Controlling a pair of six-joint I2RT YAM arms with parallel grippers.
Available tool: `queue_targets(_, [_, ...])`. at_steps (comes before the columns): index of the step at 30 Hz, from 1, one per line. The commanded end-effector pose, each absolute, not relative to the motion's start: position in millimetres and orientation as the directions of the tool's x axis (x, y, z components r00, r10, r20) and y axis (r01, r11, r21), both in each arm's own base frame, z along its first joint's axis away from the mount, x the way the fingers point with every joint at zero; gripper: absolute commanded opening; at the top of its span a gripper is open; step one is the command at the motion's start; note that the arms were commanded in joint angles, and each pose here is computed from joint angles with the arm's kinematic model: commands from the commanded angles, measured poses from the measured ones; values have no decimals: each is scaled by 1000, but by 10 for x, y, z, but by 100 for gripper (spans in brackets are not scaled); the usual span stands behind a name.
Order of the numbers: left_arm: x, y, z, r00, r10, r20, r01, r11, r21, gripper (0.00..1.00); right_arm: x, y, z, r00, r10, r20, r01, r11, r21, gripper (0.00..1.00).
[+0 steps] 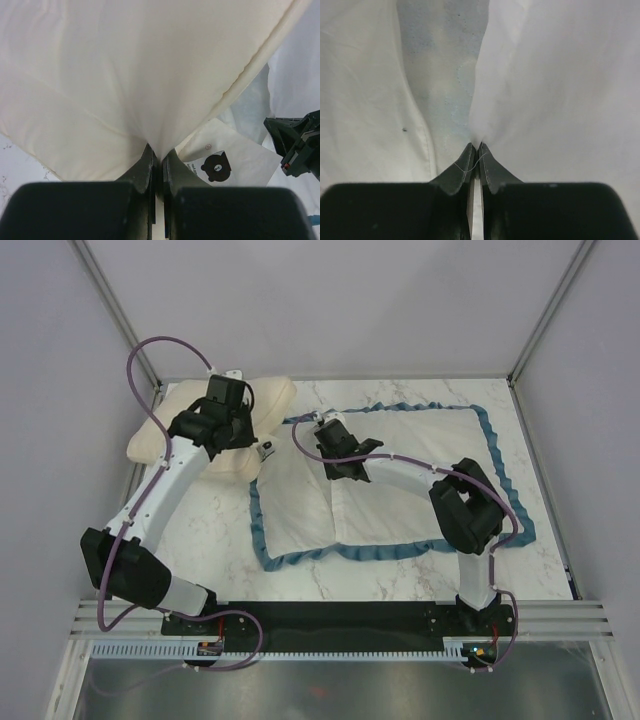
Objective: Put the pillow into the pillowcase
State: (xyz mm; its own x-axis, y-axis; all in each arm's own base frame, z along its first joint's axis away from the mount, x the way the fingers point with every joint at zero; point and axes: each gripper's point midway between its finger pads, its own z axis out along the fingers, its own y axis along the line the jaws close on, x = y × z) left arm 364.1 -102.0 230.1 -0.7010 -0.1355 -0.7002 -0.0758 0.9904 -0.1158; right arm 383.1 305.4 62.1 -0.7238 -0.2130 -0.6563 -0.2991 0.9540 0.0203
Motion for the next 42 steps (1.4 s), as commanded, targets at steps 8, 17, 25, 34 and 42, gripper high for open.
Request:
queue_targets(8, [3716, -1327, 2520, -640, -158, -752, -17, 981, -193, 2, 3910, 3099, 784, -714, -140, -686, -290, 951, 108, 9])
queue_targets(17, [3650, -1543, 2271, -690, -102, -716, 29, 985, -167, 2, 3988, 2915, 963, -709, -26, -704, -242, 948, 208, 6])
queue_targets(25, [3439, -1657, 2034, -731, -47, -681, 70, 987, -144, 2, 4080, 2732, 1129, -705, 69, -706, -197, 937, 288, 4])
queue_targets(34, [3157, -1722, 1663, -796, 138, -590, 141, 989, 41, 2, 4132, 2661, 1259, -699, 106, -707, -183, 930, 320, 4])
queue_targets(42, [3132, -2067, 1477, -806, 220, -550, 222, 973, 64, 2, 4124, 2582, 1301, -695, 133, -707, -145, 937, 319, 2])
